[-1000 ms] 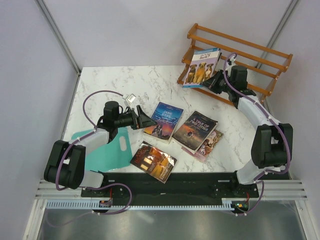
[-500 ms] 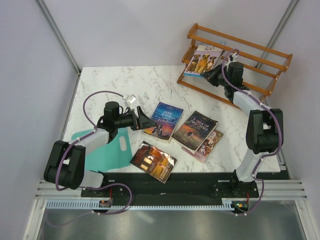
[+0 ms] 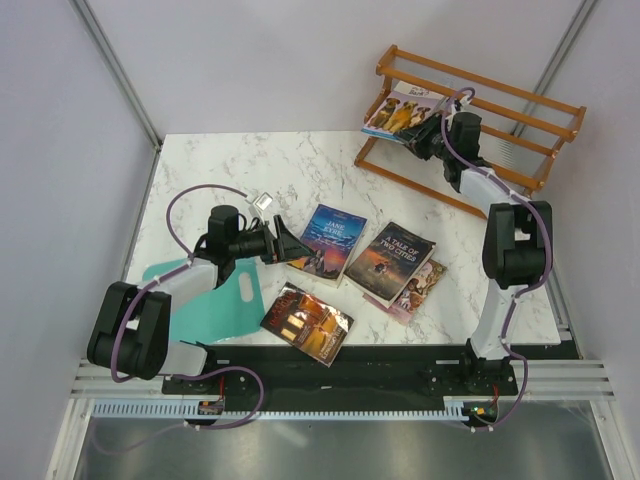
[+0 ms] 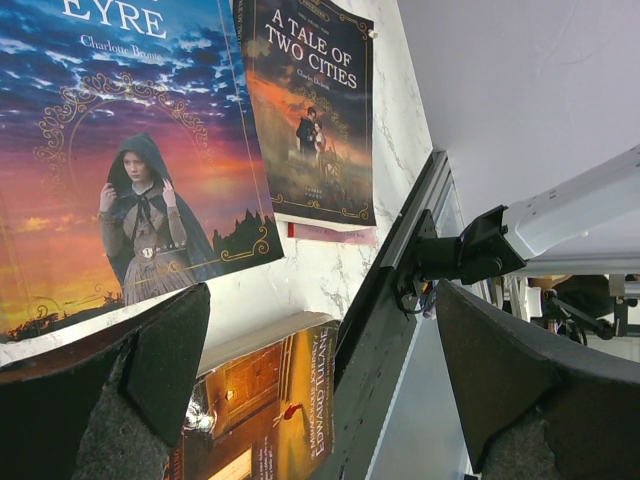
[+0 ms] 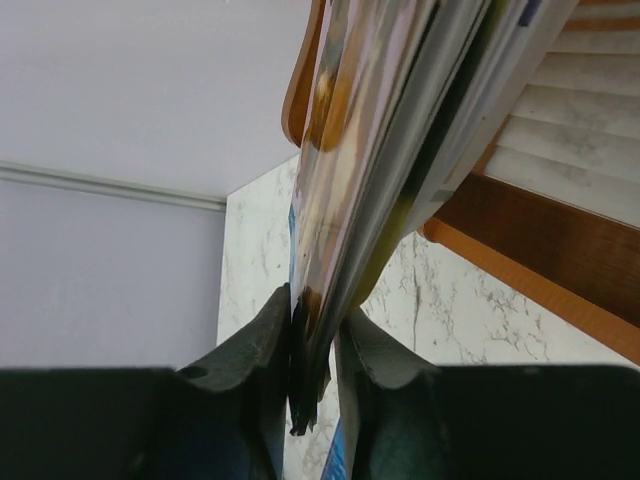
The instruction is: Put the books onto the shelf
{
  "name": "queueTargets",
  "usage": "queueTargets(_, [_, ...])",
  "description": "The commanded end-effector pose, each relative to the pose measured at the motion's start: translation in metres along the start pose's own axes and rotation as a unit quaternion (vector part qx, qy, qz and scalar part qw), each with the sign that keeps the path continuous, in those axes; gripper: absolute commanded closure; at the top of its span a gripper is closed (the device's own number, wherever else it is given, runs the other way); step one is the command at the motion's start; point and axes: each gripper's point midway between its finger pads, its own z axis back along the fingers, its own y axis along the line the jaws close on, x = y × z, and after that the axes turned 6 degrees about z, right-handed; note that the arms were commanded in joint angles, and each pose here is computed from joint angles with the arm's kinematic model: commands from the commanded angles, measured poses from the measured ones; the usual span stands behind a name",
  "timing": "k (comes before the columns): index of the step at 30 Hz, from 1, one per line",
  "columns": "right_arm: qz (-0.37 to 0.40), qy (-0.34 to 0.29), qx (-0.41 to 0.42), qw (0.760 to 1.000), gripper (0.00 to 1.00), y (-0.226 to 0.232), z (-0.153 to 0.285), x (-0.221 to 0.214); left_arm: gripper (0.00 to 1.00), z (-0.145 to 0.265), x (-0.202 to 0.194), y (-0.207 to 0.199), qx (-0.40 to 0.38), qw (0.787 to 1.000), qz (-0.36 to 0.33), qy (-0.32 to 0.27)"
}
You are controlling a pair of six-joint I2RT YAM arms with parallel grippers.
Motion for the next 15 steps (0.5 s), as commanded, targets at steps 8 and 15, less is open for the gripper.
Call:
queueTargets(8, [-0.005, -0.015, 0.018, 1.0, 0.39, 0.016, -0.01, 0.024, 0.0, 0.002, 0.002, -0.001, -0.002, 1.0, -0.028, -0.009])
queueTargets(15, [-0.014, -0.011, -0.006, 1.0, 0.23, 0.007, 0.003, 0.015, 0.0, 0.003, -0.001, 0.0, -0.001, 1.0, -0.026, -0.008])
